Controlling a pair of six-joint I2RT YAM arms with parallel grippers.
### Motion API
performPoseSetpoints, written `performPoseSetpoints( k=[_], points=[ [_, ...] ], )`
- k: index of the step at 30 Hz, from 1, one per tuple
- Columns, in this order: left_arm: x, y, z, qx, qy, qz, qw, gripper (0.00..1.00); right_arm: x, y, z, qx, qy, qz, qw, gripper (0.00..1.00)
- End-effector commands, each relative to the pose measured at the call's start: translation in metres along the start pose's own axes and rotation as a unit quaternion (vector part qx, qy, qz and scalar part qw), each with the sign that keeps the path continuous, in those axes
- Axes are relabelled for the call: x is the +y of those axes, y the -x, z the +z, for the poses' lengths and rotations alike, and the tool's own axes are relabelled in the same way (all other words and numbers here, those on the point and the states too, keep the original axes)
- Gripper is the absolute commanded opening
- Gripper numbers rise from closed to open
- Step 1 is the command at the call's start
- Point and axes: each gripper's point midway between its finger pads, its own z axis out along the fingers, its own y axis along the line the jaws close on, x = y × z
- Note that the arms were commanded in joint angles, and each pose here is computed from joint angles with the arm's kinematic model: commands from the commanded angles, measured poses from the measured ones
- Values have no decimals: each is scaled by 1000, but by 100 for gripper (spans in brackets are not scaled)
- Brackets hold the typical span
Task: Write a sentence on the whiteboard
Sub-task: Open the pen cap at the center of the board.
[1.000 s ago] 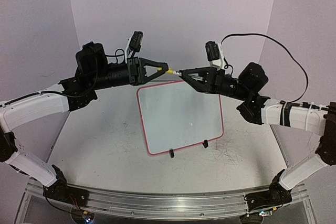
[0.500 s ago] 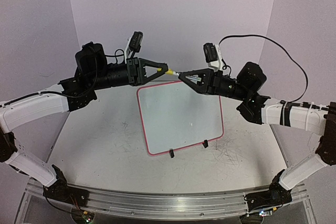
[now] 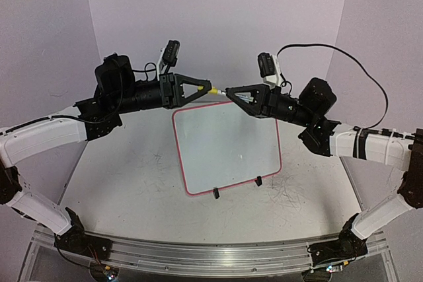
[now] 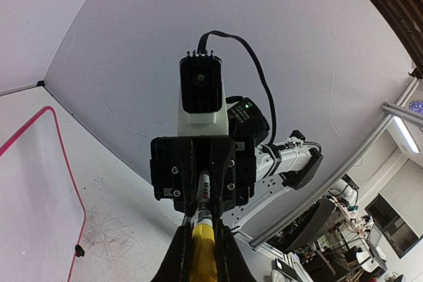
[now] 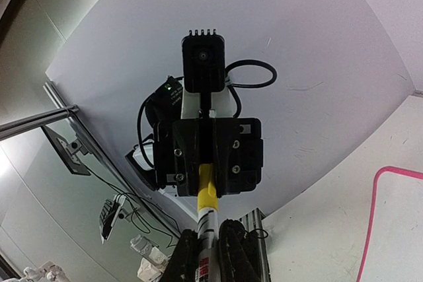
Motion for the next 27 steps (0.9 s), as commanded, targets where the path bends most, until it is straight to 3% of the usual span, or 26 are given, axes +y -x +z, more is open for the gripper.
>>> performPoseSetpoints(
  k=[1, 20, 23, 27],
  points=[
    [-12, 4, -1, -5, -19, 10, 1000, 0, 21, 9, 1, -6, 29, -23, 999, 6],
    [-12, 2, 1, 4, -24, 4, 1000, 0, 19, 2, 1, 16, 21, -42, 999, 14],
    [-12, 2, 0, 2, -23, 5, 1000, 0, 20, 1, 1, 19, 23, -46, 998, 21],
    [-11, 2, -1, 1, -20, 6, 1000, 0, 21, 1, 0, 18, 23, -50, 998, 22]
  ],
)
